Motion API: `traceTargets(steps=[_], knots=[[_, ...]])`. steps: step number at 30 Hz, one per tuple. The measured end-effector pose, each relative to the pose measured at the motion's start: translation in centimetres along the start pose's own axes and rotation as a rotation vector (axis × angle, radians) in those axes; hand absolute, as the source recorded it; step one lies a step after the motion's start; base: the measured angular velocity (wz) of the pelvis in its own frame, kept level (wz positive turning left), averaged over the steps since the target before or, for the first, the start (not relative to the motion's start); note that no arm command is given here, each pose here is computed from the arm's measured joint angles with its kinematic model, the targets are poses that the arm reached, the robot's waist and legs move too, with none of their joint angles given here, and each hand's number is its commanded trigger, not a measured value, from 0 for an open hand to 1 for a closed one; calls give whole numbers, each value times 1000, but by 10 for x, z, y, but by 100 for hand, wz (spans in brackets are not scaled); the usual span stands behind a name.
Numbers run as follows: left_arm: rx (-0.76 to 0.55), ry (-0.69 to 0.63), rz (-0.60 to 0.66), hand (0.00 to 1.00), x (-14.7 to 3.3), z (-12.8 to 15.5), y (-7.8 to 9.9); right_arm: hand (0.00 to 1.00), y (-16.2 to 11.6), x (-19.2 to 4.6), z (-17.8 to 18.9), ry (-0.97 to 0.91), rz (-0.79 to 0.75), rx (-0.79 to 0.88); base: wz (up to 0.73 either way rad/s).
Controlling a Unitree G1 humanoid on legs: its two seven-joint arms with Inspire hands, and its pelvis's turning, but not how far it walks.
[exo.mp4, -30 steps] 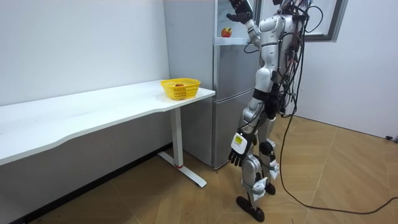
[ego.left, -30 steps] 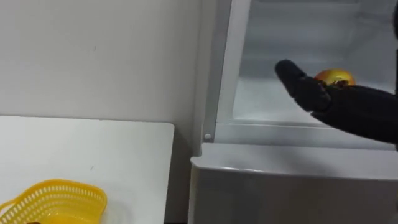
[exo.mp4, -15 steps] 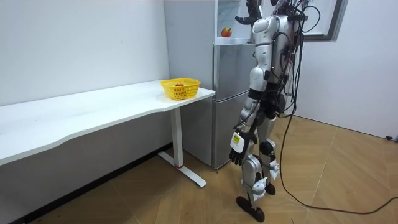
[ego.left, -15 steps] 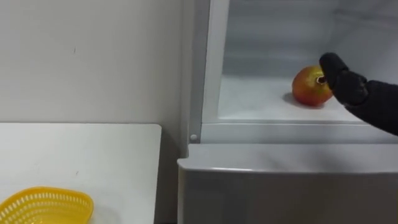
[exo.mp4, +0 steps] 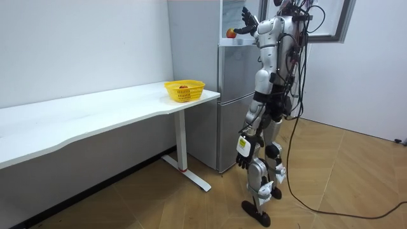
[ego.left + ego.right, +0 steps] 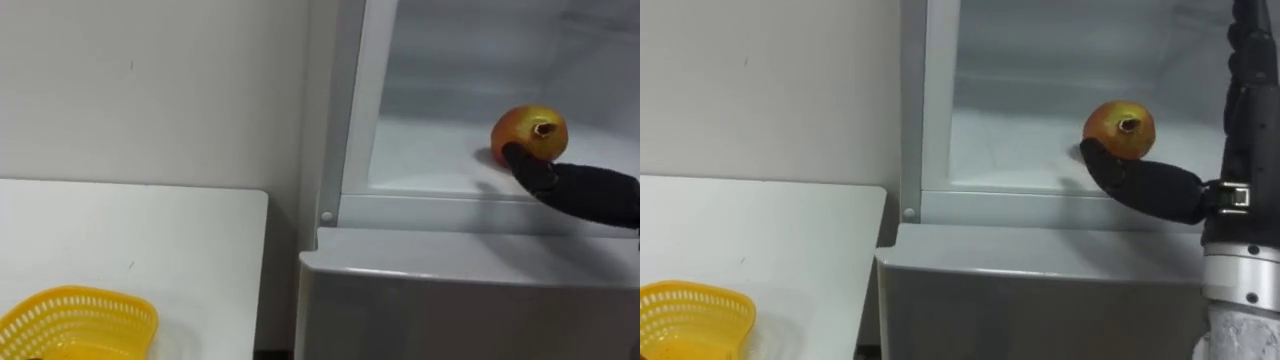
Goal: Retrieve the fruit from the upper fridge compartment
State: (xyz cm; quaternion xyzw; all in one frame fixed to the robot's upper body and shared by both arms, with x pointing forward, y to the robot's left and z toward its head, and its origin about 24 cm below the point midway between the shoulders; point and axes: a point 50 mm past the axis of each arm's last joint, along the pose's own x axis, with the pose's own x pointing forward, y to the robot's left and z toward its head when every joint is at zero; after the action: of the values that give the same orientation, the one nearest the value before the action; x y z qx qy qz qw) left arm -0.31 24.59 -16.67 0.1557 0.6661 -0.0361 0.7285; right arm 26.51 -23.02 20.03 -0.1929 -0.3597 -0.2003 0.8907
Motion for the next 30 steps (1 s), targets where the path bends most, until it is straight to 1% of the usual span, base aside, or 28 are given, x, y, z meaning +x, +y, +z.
traceTargets(steps=[9, 16, 21, 30], knots=[[-5, 6, 13, 0, -1, -1, 5, 0, -4, 2, -11, 73, 0, 46, 0], [5, 6, 2, 0, -1, 0, 7, 0, -5, 20, -13, 73, 9, 28, 6], [-12, 15, 0, 0, -2, -3, 7, 0, -5, 23, -13, 73, 35, 20, 1], [-23, 18, 11, 0, -2, -4, 9, 0, -8, 18, -46, 229, 45, -36, 3]])
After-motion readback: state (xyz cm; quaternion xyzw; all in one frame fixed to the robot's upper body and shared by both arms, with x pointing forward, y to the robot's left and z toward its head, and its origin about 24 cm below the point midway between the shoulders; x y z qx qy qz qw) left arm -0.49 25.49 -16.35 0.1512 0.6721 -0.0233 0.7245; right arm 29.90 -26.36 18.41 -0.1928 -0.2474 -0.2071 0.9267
